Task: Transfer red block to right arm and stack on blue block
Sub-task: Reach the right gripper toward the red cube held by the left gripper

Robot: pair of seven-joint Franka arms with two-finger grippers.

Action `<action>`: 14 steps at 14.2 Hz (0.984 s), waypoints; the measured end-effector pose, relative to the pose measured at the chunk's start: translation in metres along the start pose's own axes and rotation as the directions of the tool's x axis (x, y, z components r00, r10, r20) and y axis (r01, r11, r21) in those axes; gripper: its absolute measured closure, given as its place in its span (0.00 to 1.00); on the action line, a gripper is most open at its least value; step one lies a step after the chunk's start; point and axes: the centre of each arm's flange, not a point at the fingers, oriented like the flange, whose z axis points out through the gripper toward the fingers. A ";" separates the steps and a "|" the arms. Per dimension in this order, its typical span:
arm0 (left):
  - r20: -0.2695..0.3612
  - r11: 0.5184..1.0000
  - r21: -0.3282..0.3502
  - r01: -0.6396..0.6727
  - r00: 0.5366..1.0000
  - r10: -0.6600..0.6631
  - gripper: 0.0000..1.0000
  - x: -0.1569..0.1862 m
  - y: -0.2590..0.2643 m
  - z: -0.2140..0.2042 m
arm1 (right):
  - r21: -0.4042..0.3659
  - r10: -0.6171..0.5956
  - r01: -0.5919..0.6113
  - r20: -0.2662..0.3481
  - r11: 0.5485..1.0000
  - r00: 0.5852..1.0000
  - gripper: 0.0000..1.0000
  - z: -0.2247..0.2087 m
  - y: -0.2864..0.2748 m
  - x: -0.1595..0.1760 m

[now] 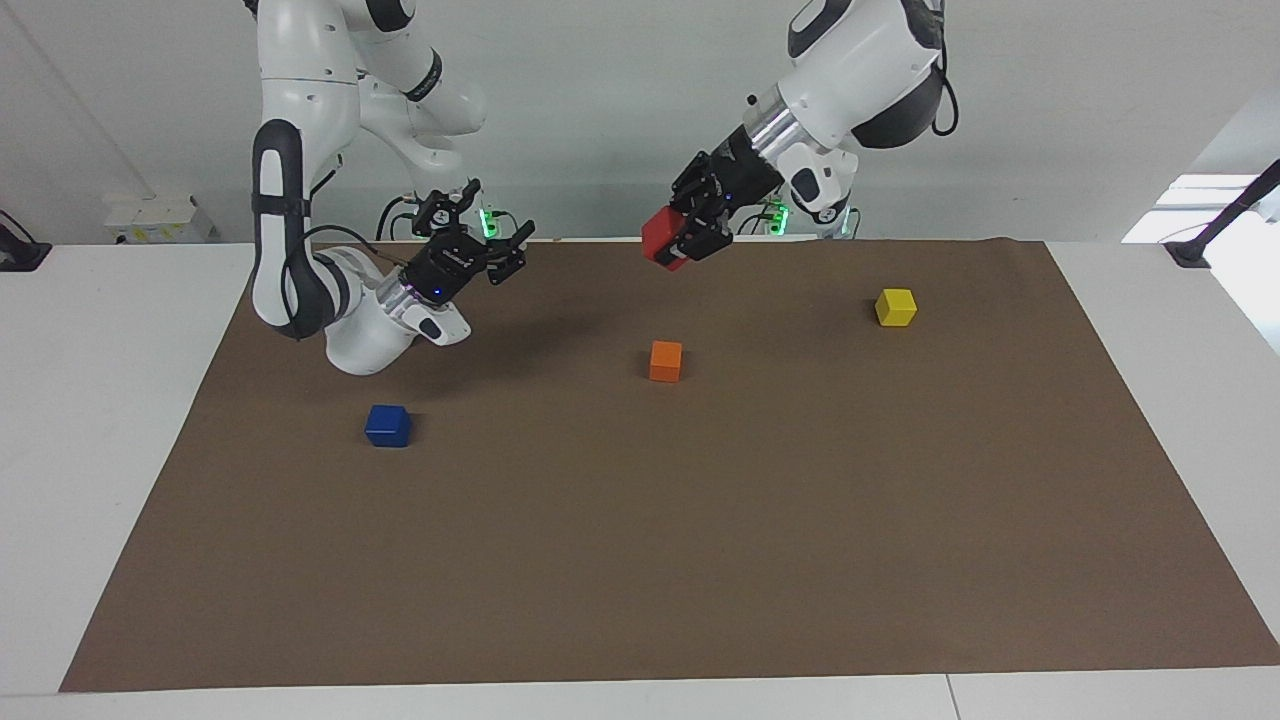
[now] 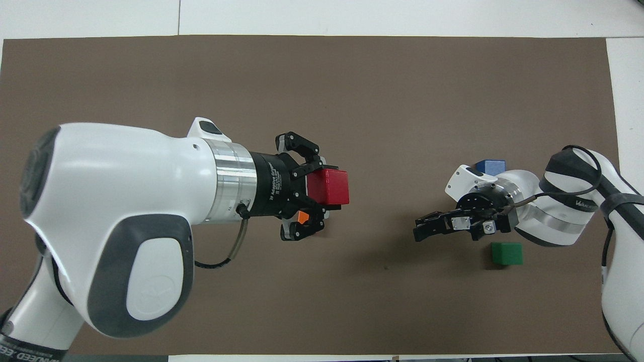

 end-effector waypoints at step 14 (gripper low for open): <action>0.005 0.998 -0.031 0.057 0.998 -0.057 0.45 0.003 -0.024 0.012 | 0.127 0.026 -0.022 -0.030 0.992 0.999 0.00 0.034 0.104 0.029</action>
